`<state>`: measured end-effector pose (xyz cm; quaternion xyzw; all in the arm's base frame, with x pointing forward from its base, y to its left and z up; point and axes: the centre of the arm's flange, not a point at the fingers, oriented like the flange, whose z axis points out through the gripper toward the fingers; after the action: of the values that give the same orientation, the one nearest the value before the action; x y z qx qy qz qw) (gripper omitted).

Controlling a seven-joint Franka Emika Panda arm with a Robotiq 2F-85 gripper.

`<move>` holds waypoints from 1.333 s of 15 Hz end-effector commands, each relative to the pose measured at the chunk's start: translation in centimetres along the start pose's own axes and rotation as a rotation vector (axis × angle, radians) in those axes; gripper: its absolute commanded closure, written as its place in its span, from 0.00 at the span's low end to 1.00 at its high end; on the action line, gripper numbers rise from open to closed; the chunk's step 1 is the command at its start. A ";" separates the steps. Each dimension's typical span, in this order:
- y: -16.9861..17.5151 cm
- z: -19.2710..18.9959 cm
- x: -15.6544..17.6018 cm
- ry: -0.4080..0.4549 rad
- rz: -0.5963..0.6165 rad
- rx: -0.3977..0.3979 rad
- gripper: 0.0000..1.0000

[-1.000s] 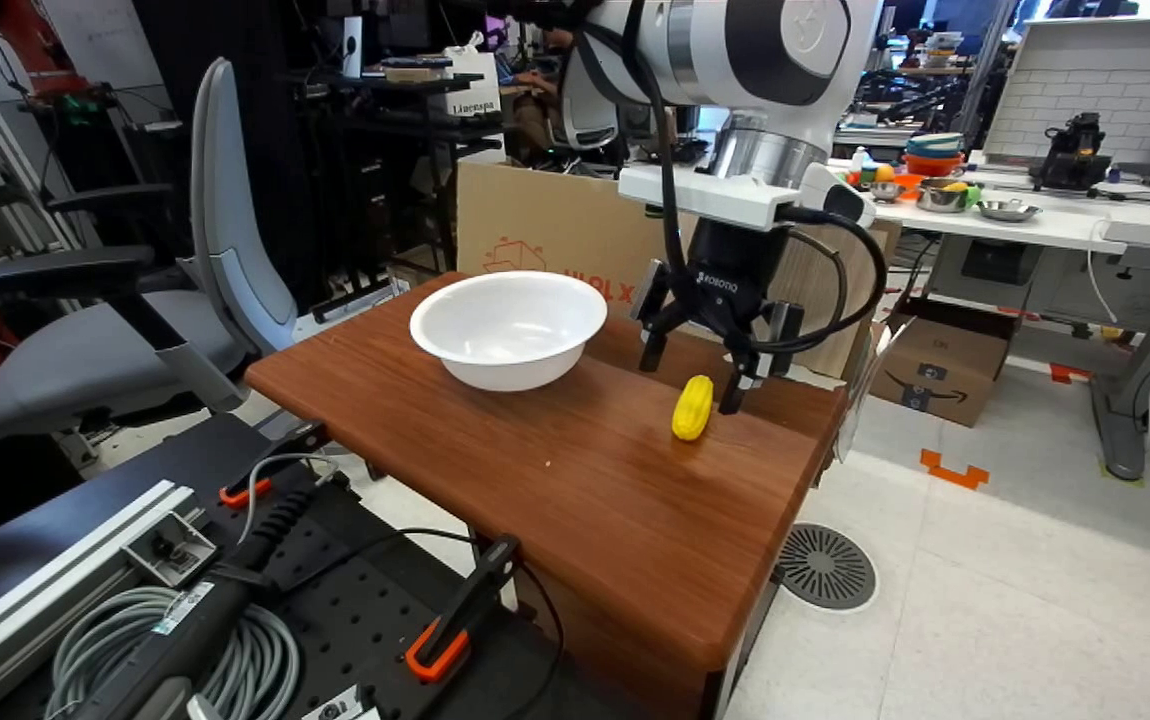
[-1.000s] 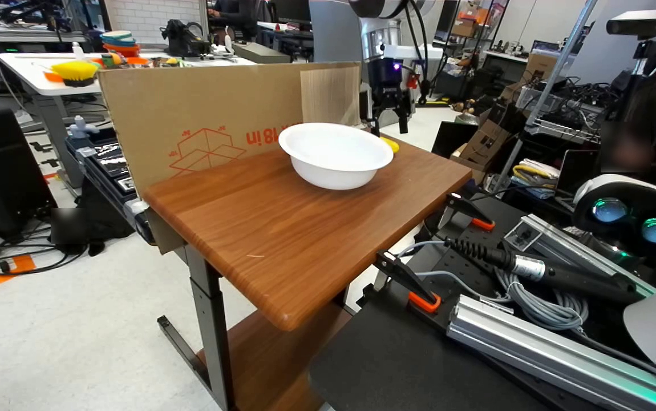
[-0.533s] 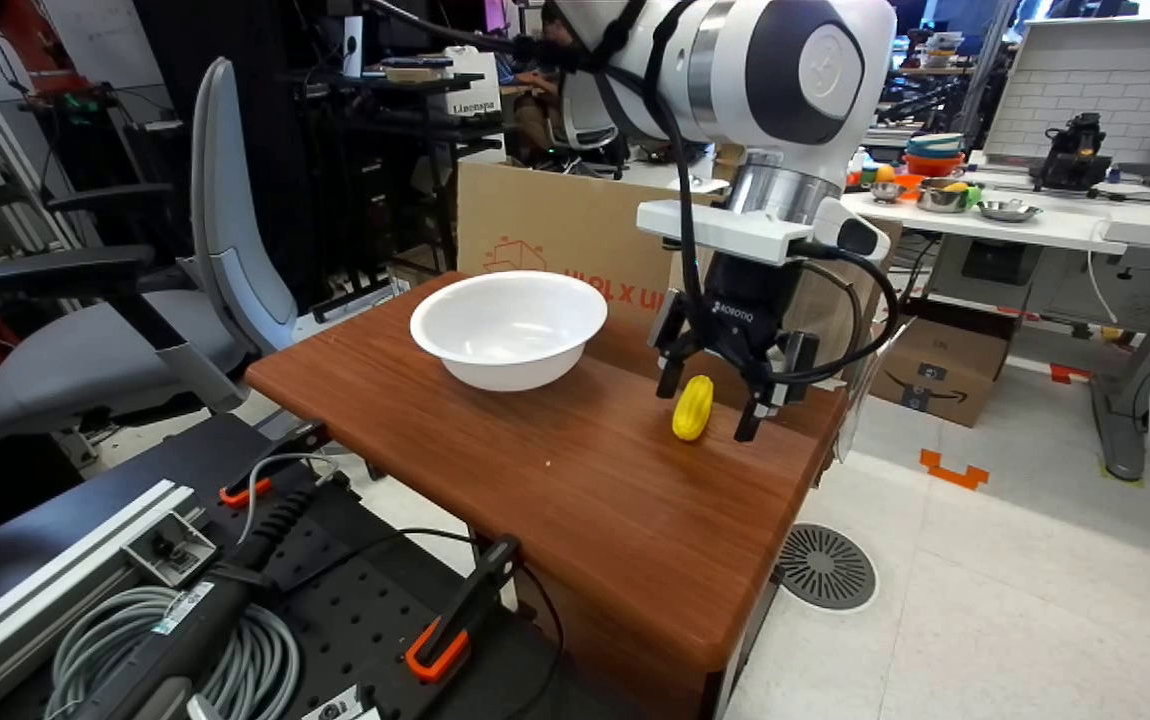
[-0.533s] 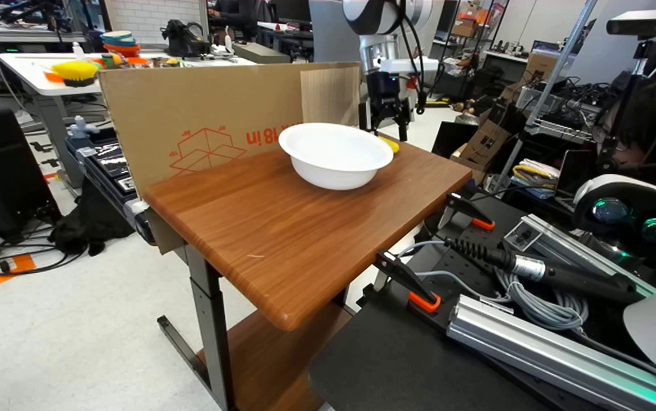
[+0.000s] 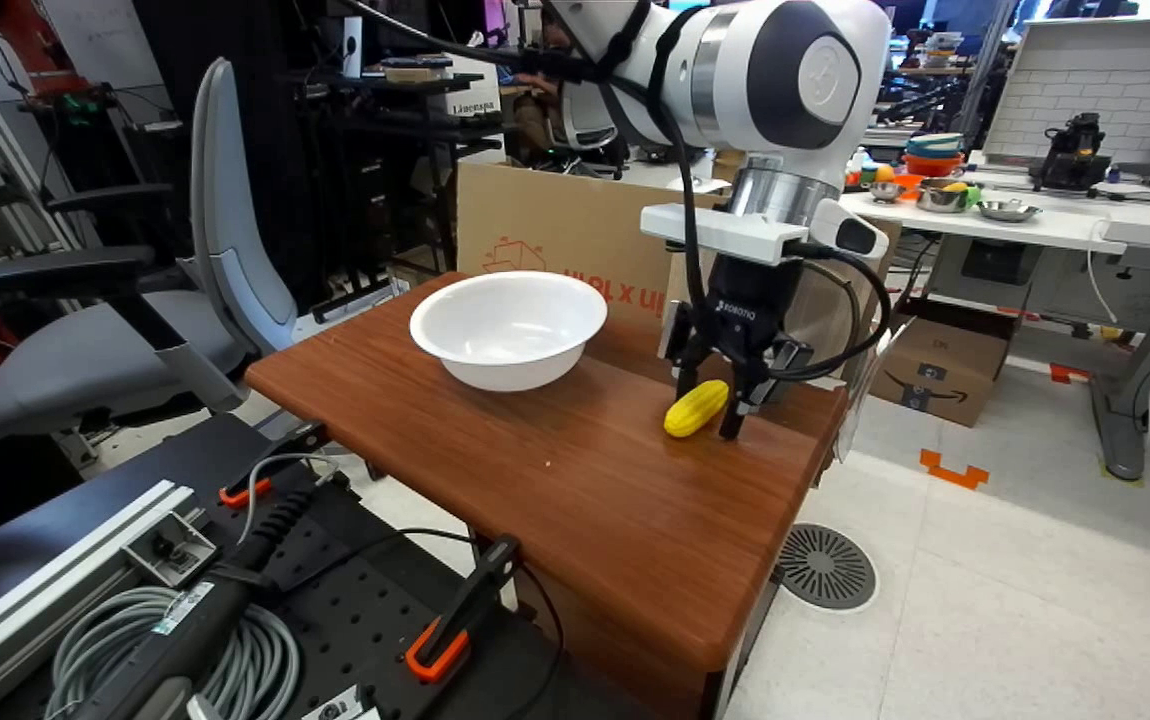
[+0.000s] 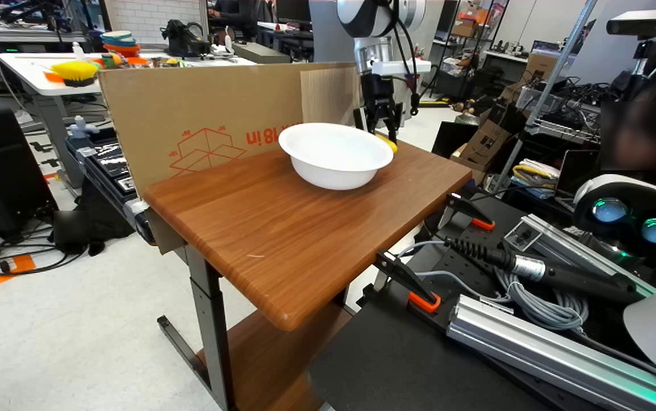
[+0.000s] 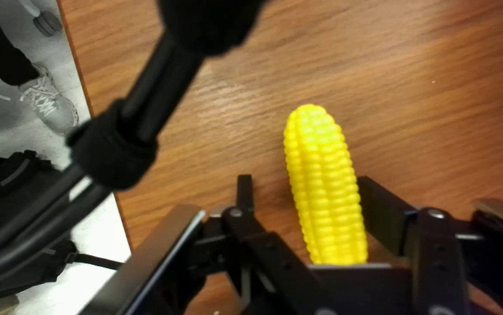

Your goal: Put the corn in the bowl

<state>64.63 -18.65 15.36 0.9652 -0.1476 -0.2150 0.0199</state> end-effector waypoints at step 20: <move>-17.8 -10.8 -19.7 0.331 -0.193 0.163 0.93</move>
<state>60.82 -0.28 31.65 0.9948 -0.0752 -0.0441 -0.0531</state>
